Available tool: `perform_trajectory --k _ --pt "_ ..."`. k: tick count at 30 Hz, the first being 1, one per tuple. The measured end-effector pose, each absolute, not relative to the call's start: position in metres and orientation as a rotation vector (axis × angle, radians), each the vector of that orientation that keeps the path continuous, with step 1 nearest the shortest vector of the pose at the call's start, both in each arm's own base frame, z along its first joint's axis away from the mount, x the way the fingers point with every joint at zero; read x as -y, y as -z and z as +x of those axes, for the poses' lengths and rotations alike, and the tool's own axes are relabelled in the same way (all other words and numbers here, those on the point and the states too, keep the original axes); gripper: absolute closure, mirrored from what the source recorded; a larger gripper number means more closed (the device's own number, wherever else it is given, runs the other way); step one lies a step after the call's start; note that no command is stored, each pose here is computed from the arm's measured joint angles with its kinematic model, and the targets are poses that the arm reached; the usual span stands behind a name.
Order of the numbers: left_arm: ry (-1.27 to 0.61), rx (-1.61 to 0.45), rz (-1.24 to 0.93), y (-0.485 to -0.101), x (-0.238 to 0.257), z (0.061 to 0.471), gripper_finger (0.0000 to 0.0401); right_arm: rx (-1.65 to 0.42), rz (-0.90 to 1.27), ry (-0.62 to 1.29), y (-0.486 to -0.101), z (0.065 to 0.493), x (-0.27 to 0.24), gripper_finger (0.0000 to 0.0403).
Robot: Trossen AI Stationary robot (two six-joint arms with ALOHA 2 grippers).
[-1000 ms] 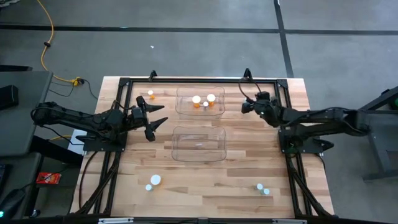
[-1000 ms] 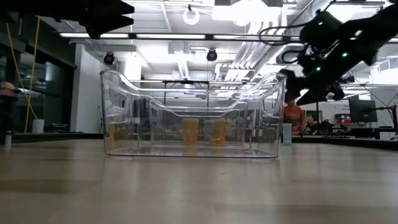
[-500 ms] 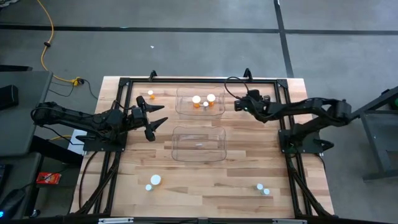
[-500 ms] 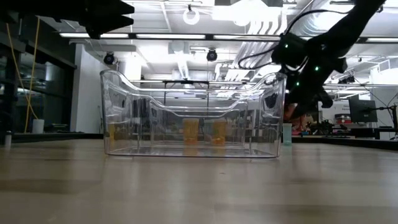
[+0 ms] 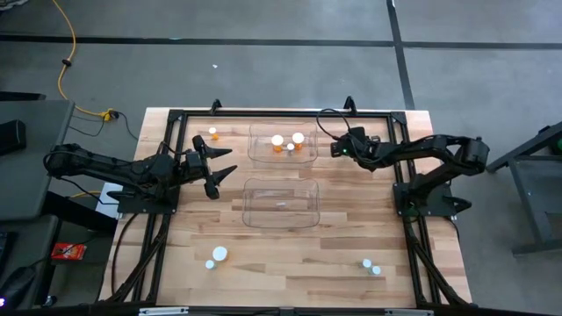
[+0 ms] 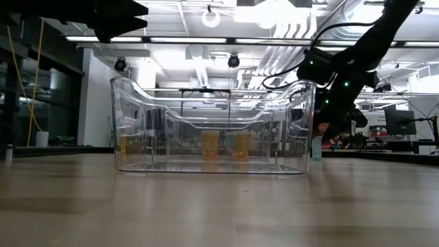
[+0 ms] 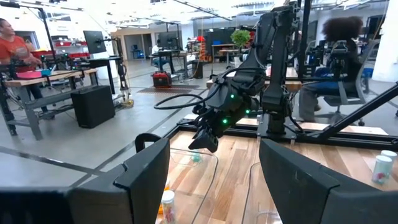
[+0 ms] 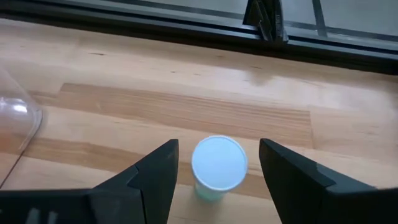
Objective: Pick and place medicine bottles into bin by pill shape (circle, oval)
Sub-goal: Put the blue tablet bottle into the bottom transparent bin
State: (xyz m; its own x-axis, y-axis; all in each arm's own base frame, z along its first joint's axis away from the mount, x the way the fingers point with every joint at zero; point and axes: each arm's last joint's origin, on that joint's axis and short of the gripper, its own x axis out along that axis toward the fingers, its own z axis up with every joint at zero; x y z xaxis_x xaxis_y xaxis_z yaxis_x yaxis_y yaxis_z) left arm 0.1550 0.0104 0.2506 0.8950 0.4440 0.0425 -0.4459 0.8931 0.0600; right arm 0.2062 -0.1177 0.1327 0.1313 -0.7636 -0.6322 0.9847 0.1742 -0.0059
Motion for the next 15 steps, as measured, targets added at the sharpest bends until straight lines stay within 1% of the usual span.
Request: perform_trajectory --k 3,5,15 --pt "-0.462 0.028 0.069 -0.2506 -0.0104 0.1550 0.0162 -0.573 0.472 1.338 -0.1326 0.2061 0.1176 0.0191" --pt "-0.462 0.028 0.068 -0.2506 -0.0104 0.1550 0.0162 -0.574 0.473 1.336 -0.1326 0.2062 0.1176 0.0202" --pt "-0.462 0.028 0.068 -0.2506 -0.0104 0.1550 0.0162 -0.585 0.460 1.330 -0.1326 0.2061 0.1174 0.0291"
